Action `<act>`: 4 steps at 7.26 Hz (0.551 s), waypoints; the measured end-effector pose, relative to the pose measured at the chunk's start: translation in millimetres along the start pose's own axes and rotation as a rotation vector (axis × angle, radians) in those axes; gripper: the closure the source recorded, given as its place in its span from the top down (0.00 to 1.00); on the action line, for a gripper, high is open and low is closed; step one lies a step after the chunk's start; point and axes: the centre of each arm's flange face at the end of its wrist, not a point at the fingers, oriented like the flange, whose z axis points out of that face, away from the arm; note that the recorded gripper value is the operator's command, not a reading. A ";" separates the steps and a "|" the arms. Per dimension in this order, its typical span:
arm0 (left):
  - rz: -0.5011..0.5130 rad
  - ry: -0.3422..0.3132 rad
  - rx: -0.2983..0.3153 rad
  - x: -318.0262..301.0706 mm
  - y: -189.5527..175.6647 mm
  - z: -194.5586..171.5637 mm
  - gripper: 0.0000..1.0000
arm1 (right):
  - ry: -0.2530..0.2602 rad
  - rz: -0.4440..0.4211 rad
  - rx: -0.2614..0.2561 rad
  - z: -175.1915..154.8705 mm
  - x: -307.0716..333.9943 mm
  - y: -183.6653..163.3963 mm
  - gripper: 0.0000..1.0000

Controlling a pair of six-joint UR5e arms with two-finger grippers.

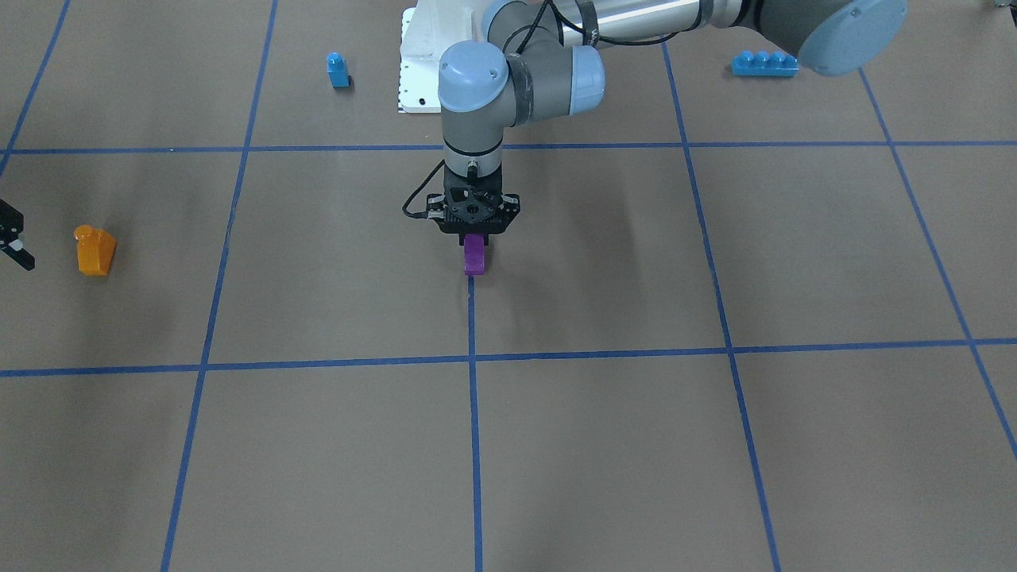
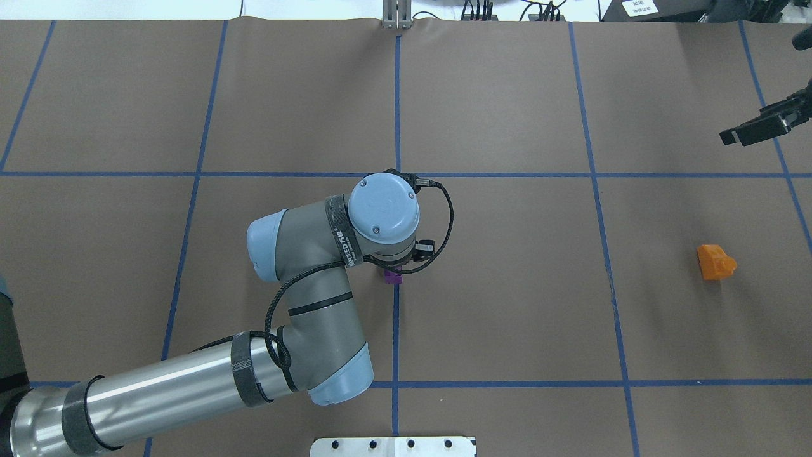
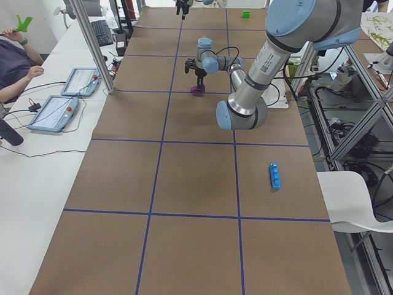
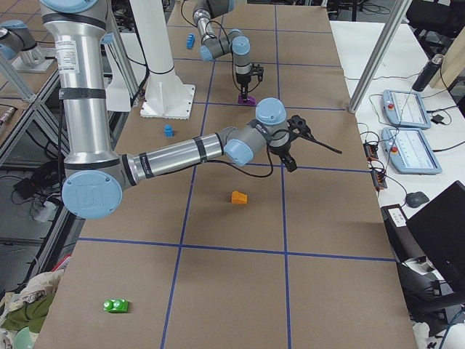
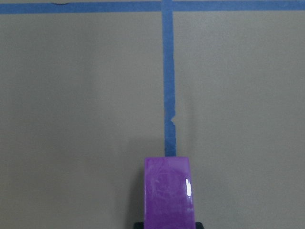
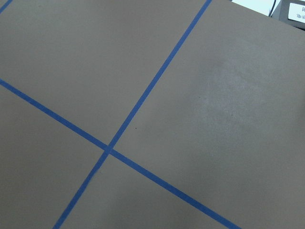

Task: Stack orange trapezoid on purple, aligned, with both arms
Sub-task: 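Lower the purple block onto the grid line crossing with the left gripper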

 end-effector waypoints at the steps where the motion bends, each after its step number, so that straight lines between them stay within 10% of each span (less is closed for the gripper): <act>1: 0.000 -0.007 -0.003 -0.4 0.6 3.7 0.25 | 0.000 0.000 0.000 -0.1 -0.2 -0.1 1.00; 4: 0.002 -0.013 -0.006 0.6 1.9 8.0 0.29 | -0.001 0.004 0.001 -0.3 -0.6 -0.3 1.00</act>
